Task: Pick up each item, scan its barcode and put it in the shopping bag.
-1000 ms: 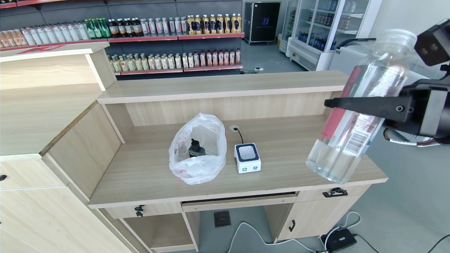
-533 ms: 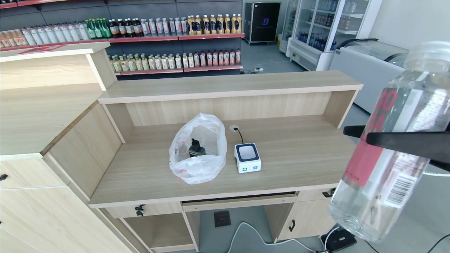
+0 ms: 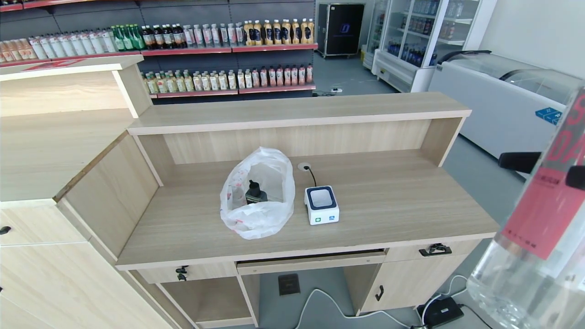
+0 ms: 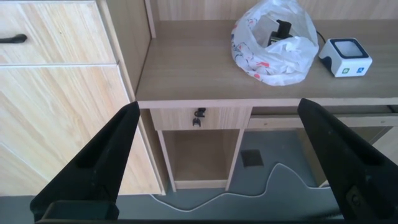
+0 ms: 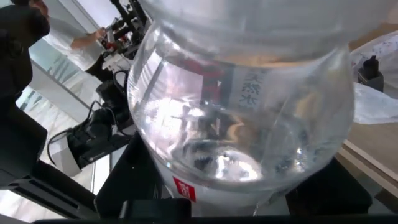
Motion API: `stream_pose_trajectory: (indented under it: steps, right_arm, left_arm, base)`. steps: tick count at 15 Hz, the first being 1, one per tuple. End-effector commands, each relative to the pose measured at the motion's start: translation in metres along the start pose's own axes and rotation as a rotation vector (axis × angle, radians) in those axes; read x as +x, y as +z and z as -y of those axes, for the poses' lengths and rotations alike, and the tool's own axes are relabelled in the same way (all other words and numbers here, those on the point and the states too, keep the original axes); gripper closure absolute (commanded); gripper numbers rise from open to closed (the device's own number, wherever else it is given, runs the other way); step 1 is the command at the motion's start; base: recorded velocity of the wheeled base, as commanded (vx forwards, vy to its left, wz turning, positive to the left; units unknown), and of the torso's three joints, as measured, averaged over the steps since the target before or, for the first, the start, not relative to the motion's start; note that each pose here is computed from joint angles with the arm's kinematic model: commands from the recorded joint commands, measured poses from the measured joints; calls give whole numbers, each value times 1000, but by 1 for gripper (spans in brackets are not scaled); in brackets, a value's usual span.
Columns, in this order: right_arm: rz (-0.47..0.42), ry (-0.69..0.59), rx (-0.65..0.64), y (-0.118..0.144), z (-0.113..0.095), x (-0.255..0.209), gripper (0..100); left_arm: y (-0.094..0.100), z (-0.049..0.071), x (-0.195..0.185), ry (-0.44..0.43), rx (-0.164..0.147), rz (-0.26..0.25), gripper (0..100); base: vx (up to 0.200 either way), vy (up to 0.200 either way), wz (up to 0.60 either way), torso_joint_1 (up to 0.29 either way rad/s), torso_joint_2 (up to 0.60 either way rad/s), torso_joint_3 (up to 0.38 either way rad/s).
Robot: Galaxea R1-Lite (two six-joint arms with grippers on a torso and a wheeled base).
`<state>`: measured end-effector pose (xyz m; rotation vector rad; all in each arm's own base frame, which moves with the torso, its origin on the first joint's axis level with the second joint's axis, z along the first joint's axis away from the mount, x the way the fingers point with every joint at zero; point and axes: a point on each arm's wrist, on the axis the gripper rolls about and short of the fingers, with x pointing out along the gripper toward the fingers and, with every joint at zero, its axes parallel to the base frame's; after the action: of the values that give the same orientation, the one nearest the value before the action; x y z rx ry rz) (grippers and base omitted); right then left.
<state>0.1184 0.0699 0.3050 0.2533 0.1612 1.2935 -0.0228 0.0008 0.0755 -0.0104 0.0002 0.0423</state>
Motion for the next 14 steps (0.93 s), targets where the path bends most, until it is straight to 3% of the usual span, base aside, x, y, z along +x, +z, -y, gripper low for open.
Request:
stream_pose_trajectory:
  steps: [1, 14]
  right_arm:
    - [36, 13, 31, 17, -5, 1, 100]
    - [36, 20, 77, 25, 4, 9, 100]
  left_arm:
    - [0, 0, 0, 1, 0, 0, 0]
    - [0, 0, 0, 1, 0, 0, 0]
  base:
    - [0, 0, 0, 0, 0, 0]
    - [0, 0, 0, 0, 0, 0]
